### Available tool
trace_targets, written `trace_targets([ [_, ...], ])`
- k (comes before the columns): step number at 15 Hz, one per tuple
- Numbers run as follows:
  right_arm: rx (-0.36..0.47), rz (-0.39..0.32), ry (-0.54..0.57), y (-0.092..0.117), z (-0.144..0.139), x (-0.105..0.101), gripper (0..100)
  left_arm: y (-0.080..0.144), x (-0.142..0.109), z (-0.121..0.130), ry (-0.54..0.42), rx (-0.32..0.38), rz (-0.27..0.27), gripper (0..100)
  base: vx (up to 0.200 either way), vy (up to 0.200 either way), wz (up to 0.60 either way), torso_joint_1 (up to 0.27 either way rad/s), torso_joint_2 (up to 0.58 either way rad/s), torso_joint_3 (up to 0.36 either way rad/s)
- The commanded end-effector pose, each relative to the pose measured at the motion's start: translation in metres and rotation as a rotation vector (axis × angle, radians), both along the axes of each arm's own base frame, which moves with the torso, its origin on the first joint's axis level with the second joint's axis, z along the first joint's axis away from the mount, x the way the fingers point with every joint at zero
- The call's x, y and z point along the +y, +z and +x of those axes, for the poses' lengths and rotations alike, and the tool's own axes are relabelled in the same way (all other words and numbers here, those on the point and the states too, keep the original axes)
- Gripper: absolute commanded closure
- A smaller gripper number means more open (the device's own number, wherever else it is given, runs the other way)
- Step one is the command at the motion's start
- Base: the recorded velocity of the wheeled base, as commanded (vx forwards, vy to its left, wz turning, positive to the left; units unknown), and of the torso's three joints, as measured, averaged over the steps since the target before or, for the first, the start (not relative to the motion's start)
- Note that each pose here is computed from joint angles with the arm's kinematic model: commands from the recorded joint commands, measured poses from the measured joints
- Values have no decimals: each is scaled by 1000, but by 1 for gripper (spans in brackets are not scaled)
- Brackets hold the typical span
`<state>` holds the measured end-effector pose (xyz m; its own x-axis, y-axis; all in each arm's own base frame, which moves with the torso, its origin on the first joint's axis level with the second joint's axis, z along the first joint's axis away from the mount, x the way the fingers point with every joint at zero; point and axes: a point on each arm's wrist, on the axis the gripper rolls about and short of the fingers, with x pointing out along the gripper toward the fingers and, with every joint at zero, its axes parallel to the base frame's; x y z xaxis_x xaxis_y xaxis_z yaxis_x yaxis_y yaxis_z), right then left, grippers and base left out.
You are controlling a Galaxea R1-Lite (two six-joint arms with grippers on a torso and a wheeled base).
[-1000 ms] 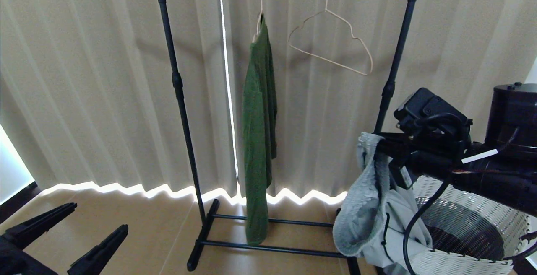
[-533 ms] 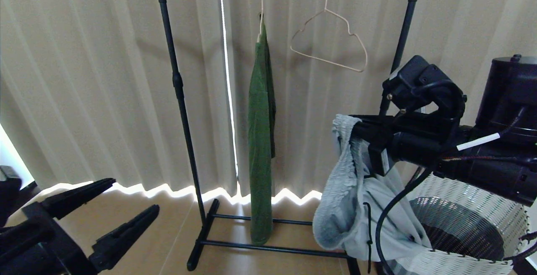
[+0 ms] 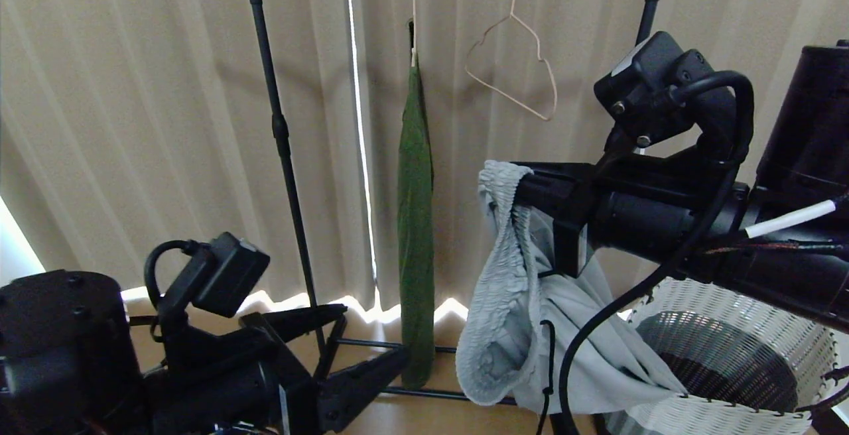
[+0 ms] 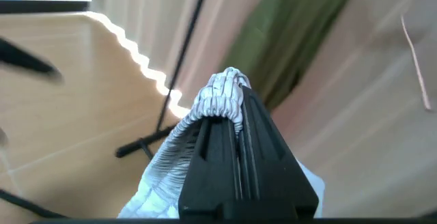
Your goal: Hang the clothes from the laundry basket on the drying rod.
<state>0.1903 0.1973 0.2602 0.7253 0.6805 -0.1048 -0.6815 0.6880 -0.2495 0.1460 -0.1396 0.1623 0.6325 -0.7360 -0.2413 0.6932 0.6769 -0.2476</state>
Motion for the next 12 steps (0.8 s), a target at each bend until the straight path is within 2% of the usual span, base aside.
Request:
trace_targets([
  [1, -8, 8, 42, 3, -10, 6, 100, -4, -17, 1, -50, 32, 6, 0, 0, 0, 0, 0, 0, 0],
  [2, -8, 8, 42, 3, -10, 6, 100, -4, -17, 1, -50, 32, 6, 0, 0, 0, 0, 0, 0, 0],
  [3, -24, 29, 85, 8, -17, 8, 100, -15, -25, 9, -43, 78, 37, 0, 0, 0, 0, 0, 0, 0],
  [4, -52, 63, 124, 11, -17, 9, 100, -34, -37, 14, -20, 126, 102, 0, 0, 0, 0, 0, 0, 0],
  [5, -59, 71, 134, 12, -17, 9, 100, -44, -46, 14, 3, 160, 124, 0, 0, 0, 0, 0, 0, 0],
  [7, -66, 80, 159, 15, -19, 8, 100, -51, -58, 23, 93, 197, 115, 0, 0, 0, 0, 0, 0, 0],
  [10, -81, 100, 196, 21, -25, 2, 100, -67, -68, 35, 124, 234, 154, 0, 0, 0, 0, 0, 0, 0],
  [12, -88, 109, 197, 24, -27, -1, 100, -73, -69, 36, 138, 265, 152, 0, 0, 0, 0, 0, 0, 0],
])
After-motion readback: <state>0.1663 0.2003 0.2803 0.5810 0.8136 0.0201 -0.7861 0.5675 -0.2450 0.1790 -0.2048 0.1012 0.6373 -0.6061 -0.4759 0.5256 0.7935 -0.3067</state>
